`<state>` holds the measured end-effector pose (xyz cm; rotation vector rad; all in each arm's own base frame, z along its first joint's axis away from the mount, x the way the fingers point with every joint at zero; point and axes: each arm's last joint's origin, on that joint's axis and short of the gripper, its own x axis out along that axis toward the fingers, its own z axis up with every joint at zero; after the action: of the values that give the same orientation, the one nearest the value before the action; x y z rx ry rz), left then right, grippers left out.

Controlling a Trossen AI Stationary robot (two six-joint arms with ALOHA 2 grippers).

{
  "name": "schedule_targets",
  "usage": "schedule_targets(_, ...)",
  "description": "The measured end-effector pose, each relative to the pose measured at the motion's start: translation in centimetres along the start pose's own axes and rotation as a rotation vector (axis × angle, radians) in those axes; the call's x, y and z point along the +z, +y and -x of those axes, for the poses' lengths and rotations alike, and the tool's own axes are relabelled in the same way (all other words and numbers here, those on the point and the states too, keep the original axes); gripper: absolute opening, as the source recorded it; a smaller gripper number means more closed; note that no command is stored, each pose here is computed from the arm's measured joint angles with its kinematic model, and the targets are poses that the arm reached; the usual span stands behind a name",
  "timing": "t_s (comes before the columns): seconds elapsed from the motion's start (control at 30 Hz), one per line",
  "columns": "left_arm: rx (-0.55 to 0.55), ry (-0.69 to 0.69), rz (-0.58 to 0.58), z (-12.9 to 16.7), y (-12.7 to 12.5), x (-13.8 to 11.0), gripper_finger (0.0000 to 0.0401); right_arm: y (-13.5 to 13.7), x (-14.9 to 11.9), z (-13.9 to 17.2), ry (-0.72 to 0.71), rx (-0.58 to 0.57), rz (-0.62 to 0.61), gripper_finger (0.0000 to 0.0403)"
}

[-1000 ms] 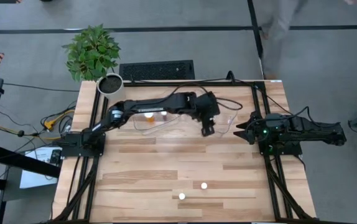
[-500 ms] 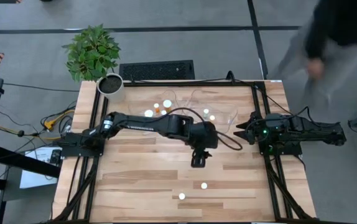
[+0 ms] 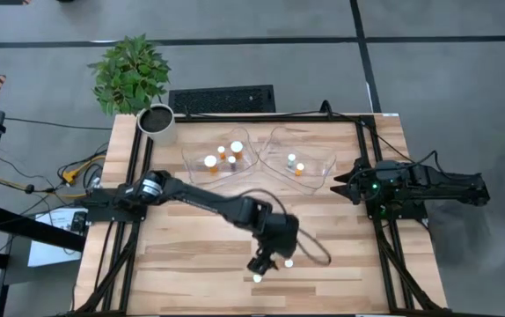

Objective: Pick and place medicine bottles into bin by pill shape (circle, oval)
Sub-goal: Put the pink tablet bottle into the right transparent bin

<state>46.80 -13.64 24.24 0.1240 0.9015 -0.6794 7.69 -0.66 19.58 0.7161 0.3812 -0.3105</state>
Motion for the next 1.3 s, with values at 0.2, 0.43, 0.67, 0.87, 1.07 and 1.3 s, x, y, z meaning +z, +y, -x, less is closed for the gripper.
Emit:
schedule_targets(0.2, 0.107, -0.094, -0.166, -3.1, -1.9, 0.0, 0.0242, 0.0, 0.0, 0.0, 0.0, -0.001, -0.016, 0.0333)
schedule_targets(0.43, 0.208, -0.112, -0.136, -5.3, -2.0, -1.8, 0.0242, 0.0, 0.0, 0.0, -0.001, -0.003, -0.016, 0.0333)
schedule_targets(0.67, 0.283, -0.108, -0.065, -6.5, -1.1, -3.7, 0.0242, 0.0, 0.0, 0.0, -0.001, -0.004, -0.015, 0.0333)
schedule_targets(0.87, 0.286, -0.166, -0.021, -6.8, -0.6, -4.1, 0.0242, 0.0, 0.0, 0.0, 0.001, -0.005, -0.01, 0.0333)
schedule_targets(1.07, 0.266, -0.18, -0.029, -6.8, -0.6, -4.0, 0.0242, -0.1, 0.0, 0.0, 0.003, -0.007, -0.007, 0.0333)
schedule_targets(1.3, 0.262, -0.181, -0.013, -6.8, -0.6, -4.0, 0.0211, -0.1, 0.0, 0.0, 0.003, -0.008, -0.006, 0.0333)
